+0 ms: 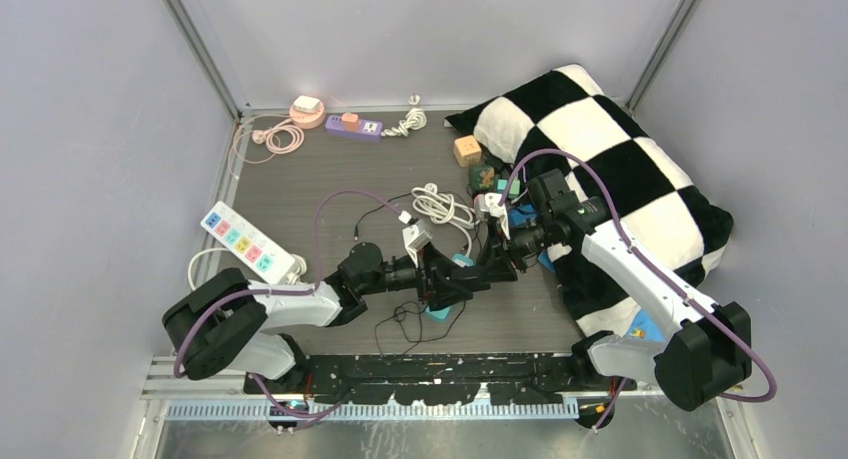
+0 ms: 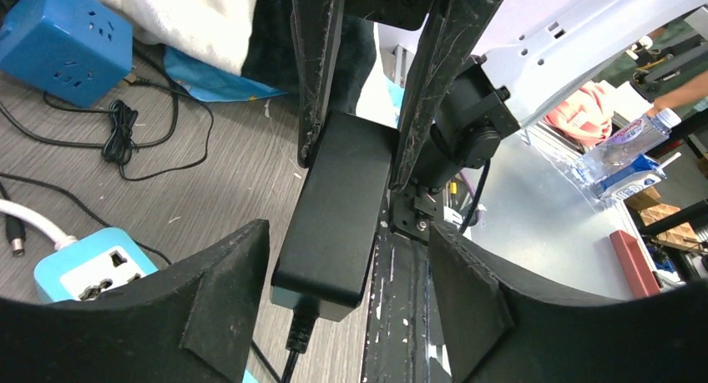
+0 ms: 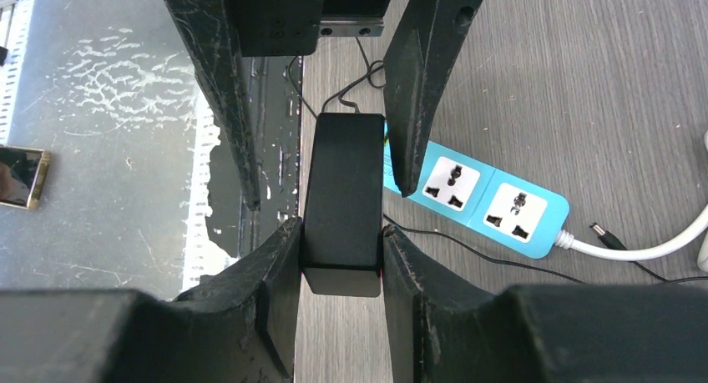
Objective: Pull the plug off the socket
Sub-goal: Remove the plug from the socket.
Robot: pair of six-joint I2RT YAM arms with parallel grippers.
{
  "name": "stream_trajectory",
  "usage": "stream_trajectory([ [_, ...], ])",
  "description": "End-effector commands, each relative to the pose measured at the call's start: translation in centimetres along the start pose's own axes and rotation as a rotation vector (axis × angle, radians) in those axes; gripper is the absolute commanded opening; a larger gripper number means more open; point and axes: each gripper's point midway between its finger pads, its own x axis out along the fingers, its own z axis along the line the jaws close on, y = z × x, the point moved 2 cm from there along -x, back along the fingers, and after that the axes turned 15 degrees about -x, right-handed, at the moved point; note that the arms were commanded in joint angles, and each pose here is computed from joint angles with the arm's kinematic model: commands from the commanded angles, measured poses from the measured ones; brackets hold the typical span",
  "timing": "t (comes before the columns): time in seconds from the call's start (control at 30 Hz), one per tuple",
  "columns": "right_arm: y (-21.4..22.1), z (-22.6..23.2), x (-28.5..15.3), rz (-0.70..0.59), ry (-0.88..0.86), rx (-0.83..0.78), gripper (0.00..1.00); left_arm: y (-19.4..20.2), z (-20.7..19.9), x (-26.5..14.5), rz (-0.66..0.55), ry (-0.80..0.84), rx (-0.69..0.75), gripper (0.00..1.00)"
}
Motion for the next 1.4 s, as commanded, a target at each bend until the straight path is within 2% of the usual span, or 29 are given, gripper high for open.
stream_trajectory([
  [0.0, -1.9, -0.2, -0.5, -0.048, -0.007, -0.057, 0.01, -2.0, -1.9, 1.0, -0.053, 0.114, 0.04, 0.67],
  [0.23, -1.9, -0.1, -0.5, -0.048, -0.007, -0.062, 0.01, -1.9, -1.6, 1.5, -0.031, 0.126, 0.014, 0.49],
  [0.37, -1.9, -0.1, -0.5, -0.047, -0.007, -0.064, 0.01, -1.7, -1.7, 1.6, -0.012, 0.14, 0.0, 0.27],
  [0.43, -1.8, -0.1, -0.5, -0.046, -0.008, -0.061, 0.01, -1.7, -1.8, 1.7, 0.002, 0.154, -0.007, 0.03],
  [0.47, -1.8, -0.1, -0.5, -0.045, -0.006, -0.059, 0.01, -1.7, -1.9, 1.7, 0.007, 0.161, -0.013, 0.01],
  [0.53, -1.8, -0.1, -0.5, -0.044, -0.005, -0.06, 0.01, -1.7, -1.9, 1.6, 0.009, 0.174, -0.022, 0.0],
  [0.57, -1.7, -0.2, -0.5, -0.042, -0.003, -0.058, 0.06, -1.8, -1.9, 1.5, 0.006, 0.181, -0.024, 0.0],
  [0.8, -1.7, -0.5, -0.5, -0.031, 0.014, -0.048, 0.72, -1.9, -1.7, 1.1, 0.003, 0.191, -0.054, 0.0],
  [0.9, -1.6, -0.7, -0.8, -0.015, 0.038, -0.054, 0.95, -1.9, -1.6, 0.8, -0.001, 0.186, -0.06, 0.0],
  [0.93, -1.7, -0.8, -1.0, -0.011, 0.05, -0.06, 0.99, -1.9, -1.5, 0.7, -0.002, 0.183, -0.063, 0.0],
  [1.37, -2.8, -1.3, -3.9, -0.04, 0.162, -0.094, 1.0, -1.9, -0.1, -1.6, -0.023, 0.1, -0.084, 0.0],
])
